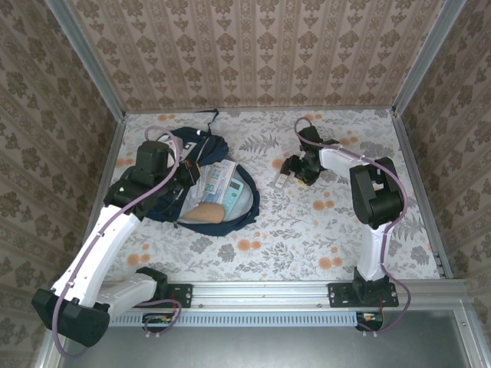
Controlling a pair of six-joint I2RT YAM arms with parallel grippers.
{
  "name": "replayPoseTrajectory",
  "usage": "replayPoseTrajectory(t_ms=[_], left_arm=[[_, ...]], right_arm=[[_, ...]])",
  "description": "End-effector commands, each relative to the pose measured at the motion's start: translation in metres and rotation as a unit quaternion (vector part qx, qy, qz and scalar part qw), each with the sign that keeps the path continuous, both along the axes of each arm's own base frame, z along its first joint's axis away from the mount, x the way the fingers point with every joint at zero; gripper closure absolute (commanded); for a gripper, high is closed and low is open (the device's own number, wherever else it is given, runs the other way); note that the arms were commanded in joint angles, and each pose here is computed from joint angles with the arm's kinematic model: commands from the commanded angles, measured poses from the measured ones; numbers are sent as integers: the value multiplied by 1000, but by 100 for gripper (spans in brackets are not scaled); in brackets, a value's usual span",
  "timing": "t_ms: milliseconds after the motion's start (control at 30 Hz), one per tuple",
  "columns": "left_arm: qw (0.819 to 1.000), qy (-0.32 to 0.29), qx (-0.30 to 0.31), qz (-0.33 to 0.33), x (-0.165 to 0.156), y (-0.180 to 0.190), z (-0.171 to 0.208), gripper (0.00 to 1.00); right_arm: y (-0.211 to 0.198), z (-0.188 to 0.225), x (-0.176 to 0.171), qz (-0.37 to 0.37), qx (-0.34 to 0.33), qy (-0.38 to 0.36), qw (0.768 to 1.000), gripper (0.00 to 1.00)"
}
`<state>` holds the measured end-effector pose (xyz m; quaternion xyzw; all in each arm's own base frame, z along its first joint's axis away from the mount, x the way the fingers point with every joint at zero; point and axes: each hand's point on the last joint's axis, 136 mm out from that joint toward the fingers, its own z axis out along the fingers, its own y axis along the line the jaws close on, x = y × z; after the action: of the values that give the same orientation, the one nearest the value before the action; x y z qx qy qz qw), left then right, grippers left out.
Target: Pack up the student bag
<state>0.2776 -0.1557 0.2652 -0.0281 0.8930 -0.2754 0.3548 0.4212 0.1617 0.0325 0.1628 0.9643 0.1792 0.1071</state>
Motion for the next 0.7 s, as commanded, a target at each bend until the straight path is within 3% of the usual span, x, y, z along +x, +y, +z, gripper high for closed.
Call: replayPoseTrajectory(t_ms=[0,167,433,667], left_arm=[[999,-36,-8,3,-2,6,16,100],[999,-37,-5,14,-8,14,14,100],[999,-37,-7,15,-9,15,14,100],[999,-32,-10,10,-7,12,10,100]], right_arm=[[11,-5,-5,18,-33,17,999,38],[28,2,1,40,-55,4,998,41],[32,11,-1,90,-171,-10,981,36],[39,1,-7,71,-196,5,978,33]])
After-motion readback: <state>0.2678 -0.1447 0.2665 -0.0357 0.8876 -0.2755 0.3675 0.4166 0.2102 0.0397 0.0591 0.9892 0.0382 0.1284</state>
